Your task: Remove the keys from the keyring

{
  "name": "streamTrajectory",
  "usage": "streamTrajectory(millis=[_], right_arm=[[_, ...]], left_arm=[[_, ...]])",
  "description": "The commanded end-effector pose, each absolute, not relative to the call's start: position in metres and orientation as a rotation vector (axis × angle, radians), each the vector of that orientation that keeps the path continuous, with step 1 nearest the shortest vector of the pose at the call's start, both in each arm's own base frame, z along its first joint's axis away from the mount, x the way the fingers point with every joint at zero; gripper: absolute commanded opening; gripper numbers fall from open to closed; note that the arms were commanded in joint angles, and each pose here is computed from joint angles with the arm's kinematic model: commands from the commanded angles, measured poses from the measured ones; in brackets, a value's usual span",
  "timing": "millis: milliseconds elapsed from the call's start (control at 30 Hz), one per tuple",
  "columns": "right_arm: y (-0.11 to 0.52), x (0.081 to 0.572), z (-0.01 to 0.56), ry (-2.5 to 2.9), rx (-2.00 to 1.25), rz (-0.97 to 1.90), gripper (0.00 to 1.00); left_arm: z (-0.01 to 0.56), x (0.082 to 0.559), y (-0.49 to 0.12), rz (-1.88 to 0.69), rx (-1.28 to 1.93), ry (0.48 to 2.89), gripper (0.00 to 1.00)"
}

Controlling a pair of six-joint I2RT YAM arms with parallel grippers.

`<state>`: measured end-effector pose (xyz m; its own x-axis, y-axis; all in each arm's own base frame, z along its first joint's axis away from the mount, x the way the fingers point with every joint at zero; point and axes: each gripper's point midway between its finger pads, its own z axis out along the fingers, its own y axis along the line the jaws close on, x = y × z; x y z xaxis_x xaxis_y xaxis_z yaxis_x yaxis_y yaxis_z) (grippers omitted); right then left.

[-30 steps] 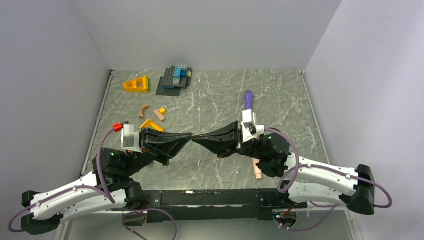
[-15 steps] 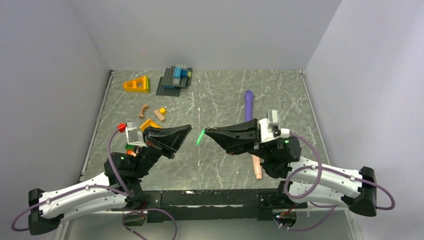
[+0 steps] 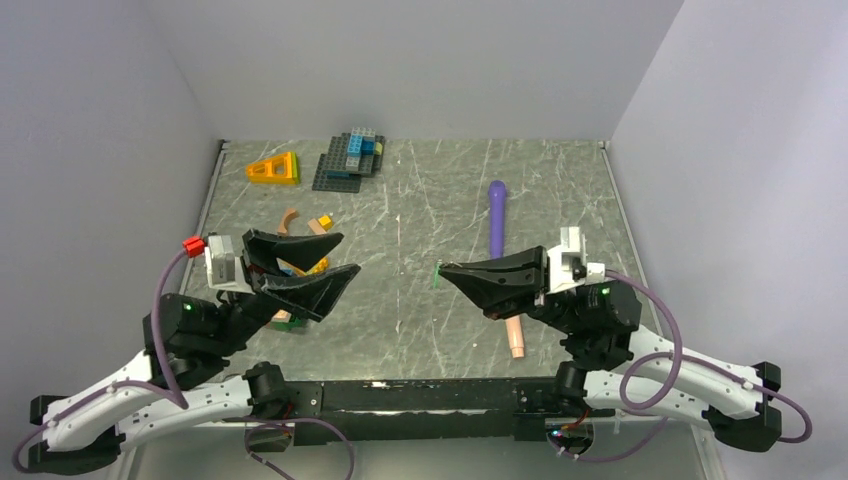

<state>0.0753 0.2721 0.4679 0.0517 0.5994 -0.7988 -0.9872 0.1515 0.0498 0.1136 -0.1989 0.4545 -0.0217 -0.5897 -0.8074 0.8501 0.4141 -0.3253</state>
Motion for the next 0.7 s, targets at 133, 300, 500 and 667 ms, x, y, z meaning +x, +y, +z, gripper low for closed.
streamTrajectory(millis=[133,300,500,667], right_arm=[[0.301,0.074,0.429,1.018,-0.865,1.265,0.0],[0.32,0.063,0.413,1.096,-1.044,1.286,0.0],[0.331,0.056,0.405,1.115,-1.131,1.317,0.0],[0.337,0.05,0.401,1.11,-1.179,1.35,0.0]], left_arm=[[0.425,0.084,-0.215,-1.049,0.768,1.227,0.72],[0.41,0.065,-0.22,-1.036,0.987,1.25,0.67],[0.402,0.058,-0.22,-1.025,1.068,1.216,0.63],[0.402,0.056,-0.219,-1.024,1.08,1.19,0.61]])
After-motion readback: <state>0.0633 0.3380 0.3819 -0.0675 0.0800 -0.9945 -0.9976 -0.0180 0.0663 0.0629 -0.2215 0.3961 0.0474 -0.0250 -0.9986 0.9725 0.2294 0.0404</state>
